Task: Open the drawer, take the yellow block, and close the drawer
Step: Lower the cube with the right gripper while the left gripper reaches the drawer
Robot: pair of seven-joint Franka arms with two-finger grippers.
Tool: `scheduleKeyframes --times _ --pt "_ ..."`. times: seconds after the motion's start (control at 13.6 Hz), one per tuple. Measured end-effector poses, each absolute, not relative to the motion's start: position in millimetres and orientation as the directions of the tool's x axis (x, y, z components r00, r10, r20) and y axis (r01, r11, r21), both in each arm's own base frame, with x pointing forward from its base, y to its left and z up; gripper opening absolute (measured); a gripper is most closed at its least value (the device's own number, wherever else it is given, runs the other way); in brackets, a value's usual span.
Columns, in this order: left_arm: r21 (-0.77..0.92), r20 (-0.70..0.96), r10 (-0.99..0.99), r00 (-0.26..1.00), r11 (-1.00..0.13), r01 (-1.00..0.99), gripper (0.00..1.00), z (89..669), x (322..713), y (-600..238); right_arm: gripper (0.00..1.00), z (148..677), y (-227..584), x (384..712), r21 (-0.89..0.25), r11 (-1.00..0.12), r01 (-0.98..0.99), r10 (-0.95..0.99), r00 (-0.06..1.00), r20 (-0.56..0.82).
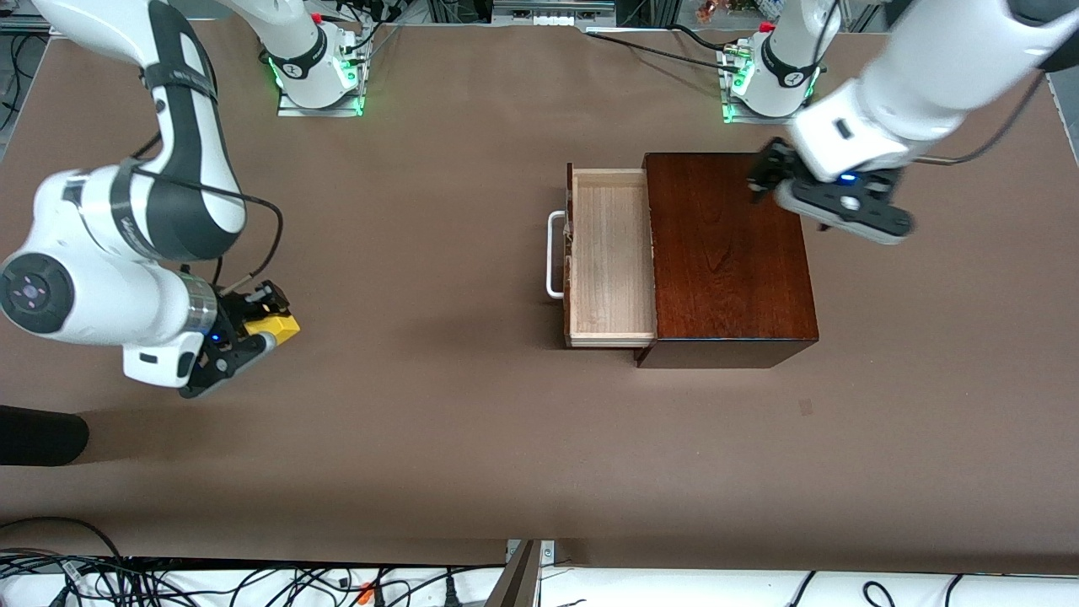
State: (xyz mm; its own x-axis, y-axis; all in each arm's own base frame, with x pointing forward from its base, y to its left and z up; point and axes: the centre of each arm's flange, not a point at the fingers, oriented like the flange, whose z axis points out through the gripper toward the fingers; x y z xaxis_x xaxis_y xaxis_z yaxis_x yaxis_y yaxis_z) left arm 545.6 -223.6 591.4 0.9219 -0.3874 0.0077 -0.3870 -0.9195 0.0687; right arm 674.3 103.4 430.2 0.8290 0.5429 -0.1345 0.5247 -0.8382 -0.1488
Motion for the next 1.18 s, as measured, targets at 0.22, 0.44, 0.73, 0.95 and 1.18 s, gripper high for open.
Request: scheduleKeyframes --times 0.22,0.44,0.73,0.95,1.18 --pt "0.073 0.033 -0.494 0.869 -0.866 -0.495 1.0 573 530 -295 0.56 434 91 658 -0.138 -0.871 0.471 0.488 0.862 -0.14" --pt "0.081 0.029 -0.63 0.776 -0.772 -0.63 1.0 542 499 -378 0.56 418 90 639 -0.096 -0.92 0.379 0.39 0.911 -0.138" --pt "0.086 0.034 -0.858 0.512 -0.508 -0.857 1.0 489 482 -452 0.56 369 88 613 -0.072 -0.959 0.275 0.281 0.953 -0.11" --pt "0.076 0.041 -0.956 0.292 -0.288 -0.955 1.0 448 487 -479 0.56 322 82 593 -0.054 -0.977 0.206 0.21 0.974 -0.089" --pt "0.012 -0.039 -0.995 0.091 -0.091 -0.996 1.0 403 473 -508 0.56 270 78 567 -0.035 -0.982 0.184 0.186 0.981 -0.046"
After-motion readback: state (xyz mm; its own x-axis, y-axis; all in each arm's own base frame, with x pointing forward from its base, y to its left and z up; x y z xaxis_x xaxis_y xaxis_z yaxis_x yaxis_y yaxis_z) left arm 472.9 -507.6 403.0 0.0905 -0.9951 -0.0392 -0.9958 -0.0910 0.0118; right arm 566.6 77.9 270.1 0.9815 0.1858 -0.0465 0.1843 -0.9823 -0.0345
